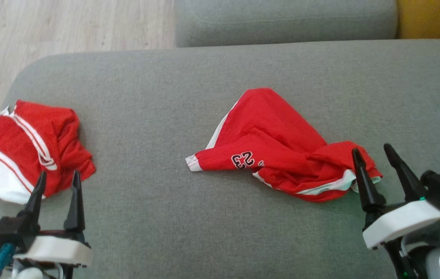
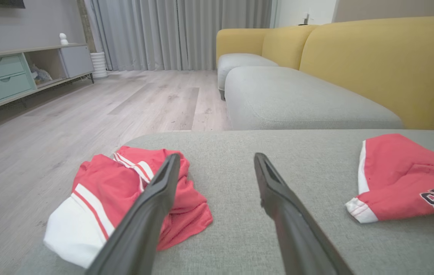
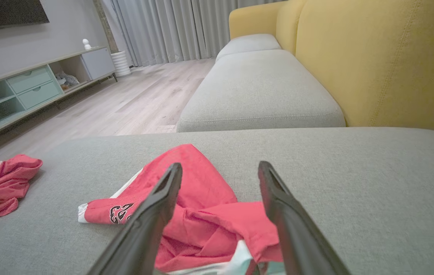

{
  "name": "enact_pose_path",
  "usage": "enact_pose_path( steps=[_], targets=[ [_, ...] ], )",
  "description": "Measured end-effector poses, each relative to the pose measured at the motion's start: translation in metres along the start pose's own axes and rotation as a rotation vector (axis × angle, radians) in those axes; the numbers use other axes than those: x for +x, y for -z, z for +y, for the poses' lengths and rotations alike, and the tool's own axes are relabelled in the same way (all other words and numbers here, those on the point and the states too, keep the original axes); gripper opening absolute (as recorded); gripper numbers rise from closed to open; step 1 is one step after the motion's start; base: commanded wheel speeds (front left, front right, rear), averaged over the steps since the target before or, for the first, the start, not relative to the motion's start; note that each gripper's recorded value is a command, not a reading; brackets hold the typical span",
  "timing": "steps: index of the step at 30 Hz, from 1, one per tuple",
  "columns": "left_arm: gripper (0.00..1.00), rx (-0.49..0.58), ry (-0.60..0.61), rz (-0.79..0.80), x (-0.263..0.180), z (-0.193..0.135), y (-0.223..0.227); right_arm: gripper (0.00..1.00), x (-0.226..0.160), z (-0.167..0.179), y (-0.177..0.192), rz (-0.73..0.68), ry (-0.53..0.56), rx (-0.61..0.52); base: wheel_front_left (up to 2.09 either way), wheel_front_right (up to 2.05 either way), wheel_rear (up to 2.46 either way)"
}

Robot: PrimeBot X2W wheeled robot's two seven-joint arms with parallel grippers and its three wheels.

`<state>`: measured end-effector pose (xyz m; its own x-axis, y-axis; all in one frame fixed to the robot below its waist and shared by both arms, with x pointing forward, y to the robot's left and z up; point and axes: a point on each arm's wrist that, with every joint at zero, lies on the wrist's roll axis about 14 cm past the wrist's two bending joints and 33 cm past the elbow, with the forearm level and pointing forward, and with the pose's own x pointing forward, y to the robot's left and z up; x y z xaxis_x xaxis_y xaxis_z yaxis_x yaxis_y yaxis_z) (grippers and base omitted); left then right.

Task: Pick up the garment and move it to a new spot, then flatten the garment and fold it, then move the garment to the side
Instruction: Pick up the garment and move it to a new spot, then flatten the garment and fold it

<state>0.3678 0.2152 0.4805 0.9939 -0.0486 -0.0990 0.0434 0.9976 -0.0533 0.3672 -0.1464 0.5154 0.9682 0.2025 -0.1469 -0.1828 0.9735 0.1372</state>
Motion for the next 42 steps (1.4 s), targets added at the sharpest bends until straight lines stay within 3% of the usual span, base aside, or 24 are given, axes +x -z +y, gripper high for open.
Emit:
enact_pose_path(
  steps=[30,35,42],
  targets=[
    [1.00,0.002,0.014,0.047,-0.008,-0.009,0.007,1.00,-0.010,-0.001,0.010,0.046,0.013,0.001,0.00,0.00,0.00],
    [1.00,-0.003,0.016,0.054,-0.003,-0.010,0.008,1.00,0.003,0.019,0.037,0.189,-0.087,-0.011,0.00,0.00,0.00],
    [1.00,0.005,0.024,0.024,0.021,-0.015,-0.002,1.00,0.045,0.077,0.057,0.383,-0.362,-0.138,0.00,0.00,0.00]
  ],
)
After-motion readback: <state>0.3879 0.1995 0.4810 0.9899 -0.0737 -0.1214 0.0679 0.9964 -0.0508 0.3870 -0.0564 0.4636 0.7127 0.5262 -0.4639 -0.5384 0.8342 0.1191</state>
